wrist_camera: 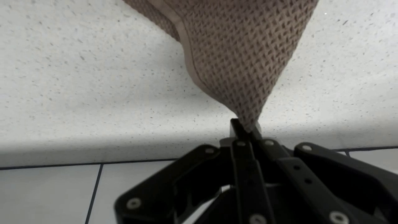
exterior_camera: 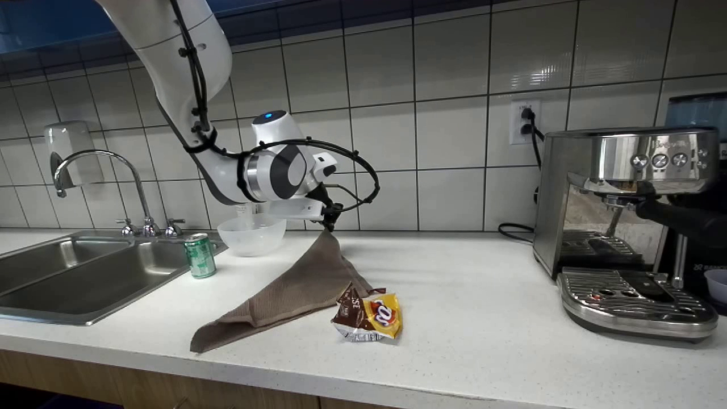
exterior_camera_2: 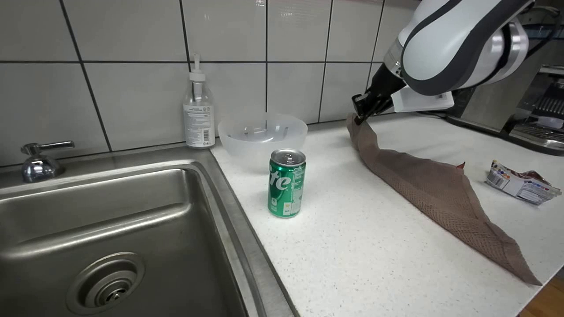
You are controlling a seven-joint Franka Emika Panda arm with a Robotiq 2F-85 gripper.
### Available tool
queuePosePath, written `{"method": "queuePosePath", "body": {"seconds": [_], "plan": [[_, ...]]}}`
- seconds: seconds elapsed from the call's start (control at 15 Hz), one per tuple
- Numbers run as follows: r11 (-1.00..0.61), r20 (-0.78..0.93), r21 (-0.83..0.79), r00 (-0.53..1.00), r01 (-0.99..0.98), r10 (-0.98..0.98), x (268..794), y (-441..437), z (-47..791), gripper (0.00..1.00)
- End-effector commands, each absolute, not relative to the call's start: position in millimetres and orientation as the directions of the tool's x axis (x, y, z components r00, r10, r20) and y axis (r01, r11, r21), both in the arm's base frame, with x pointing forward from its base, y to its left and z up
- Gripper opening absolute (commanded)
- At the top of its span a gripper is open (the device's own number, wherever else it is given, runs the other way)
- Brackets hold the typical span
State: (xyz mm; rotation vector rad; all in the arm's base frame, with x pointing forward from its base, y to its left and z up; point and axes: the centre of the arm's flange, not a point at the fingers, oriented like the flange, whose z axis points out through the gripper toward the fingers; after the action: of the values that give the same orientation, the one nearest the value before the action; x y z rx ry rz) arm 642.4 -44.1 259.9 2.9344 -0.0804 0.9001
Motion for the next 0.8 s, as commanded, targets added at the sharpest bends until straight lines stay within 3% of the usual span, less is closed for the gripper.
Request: {"method": "queuePosePath", "body": {"seconds": [0.0, 0.73], "plan": [[-0.997, 0.569, 0.056, 0.822, -0.043, -0.003, 620.9, -47.8, 274.1, 0.01], [-0.999, 0.57, 0.011, 0.821, 0.033, 0.034, 587.2, -55.7, 294.8, 0.01]]}}
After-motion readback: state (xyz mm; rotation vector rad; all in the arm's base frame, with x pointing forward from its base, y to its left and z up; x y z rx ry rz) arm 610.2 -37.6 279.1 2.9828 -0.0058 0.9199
